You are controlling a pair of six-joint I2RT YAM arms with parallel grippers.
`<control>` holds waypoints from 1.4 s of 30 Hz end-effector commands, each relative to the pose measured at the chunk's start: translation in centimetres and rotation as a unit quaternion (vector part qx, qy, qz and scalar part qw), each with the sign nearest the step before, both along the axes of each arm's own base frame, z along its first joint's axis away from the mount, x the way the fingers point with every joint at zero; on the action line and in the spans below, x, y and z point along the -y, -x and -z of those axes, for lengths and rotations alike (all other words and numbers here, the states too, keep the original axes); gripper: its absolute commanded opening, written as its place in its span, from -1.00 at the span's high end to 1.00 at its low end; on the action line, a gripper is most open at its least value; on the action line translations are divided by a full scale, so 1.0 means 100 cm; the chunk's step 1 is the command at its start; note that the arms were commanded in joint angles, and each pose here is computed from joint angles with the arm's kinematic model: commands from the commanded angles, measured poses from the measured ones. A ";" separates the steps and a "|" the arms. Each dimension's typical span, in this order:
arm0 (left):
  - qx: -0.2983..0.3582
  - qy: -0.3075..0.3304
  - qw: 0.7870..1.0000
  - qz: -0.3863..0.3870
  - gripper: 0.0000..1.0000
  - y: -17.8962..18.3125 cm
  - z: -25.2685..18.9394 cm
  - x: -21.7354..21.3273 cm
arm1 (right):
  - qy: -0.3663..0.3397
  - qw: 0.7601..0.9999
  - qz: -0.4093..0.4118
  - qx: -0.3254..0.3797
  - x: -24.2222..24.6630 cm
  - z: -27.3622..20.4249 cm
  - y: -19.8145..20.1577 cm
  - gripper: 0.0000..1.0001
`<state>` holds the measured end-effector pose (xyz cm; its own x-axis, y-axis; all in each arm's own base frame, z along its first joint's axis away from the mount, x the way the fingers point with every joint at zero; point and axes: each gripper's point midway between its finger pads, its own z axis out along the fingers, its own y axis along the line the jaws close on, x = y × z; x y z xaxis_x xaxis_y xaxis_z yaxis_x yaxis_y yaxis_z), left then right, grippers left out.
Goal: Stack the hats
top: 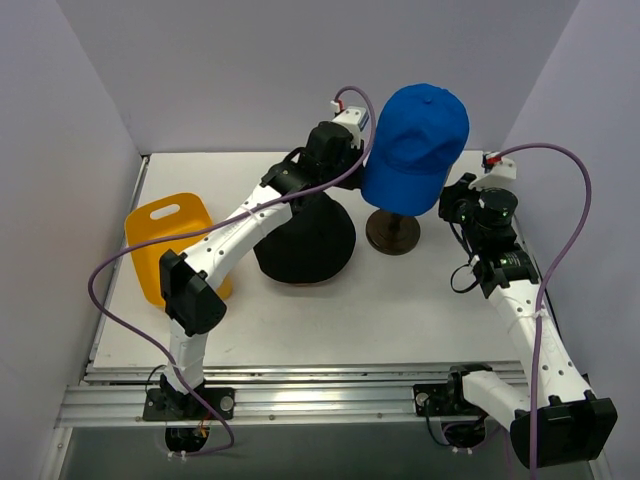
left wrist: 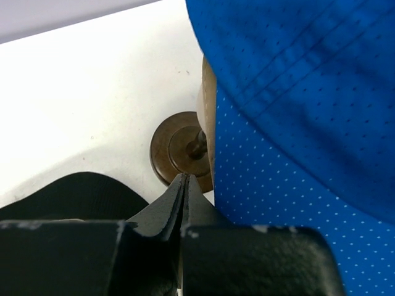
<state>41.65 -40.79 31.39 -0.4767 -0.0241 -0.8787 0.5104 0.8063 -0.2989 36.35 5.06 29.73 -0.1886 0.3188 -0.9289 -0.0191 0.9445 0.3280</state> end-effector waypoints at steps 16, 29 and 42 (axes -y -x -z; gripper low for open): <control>0.077 0.071 0.994 -0.012 0.95 0.029 -0.106 -0.051 | 0.025 0.988 0.129 0.075 0.051 -0.103 0.021 1.00; 0.081 0.135 0.978 0.140 0.95 0.096 -0.106 0.038 | 0.028 0.988 0.099 0.119 0.035 -0.174 -0.046 0.78; 0.044 0.127 0.978 0.162 0.95 0.105 -0.052 0.070 | 0.018 0.990 0.097 0.097 0.034 -0.138 -0.047 0.71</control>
<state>31.60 -46.99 35.60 -0.4369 -0.0761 -0.8963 0.7405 0.5353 -0.4065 41.69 2.04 40.19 -0.0452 0.2787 -0.9593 0.1233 0.9545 0.2715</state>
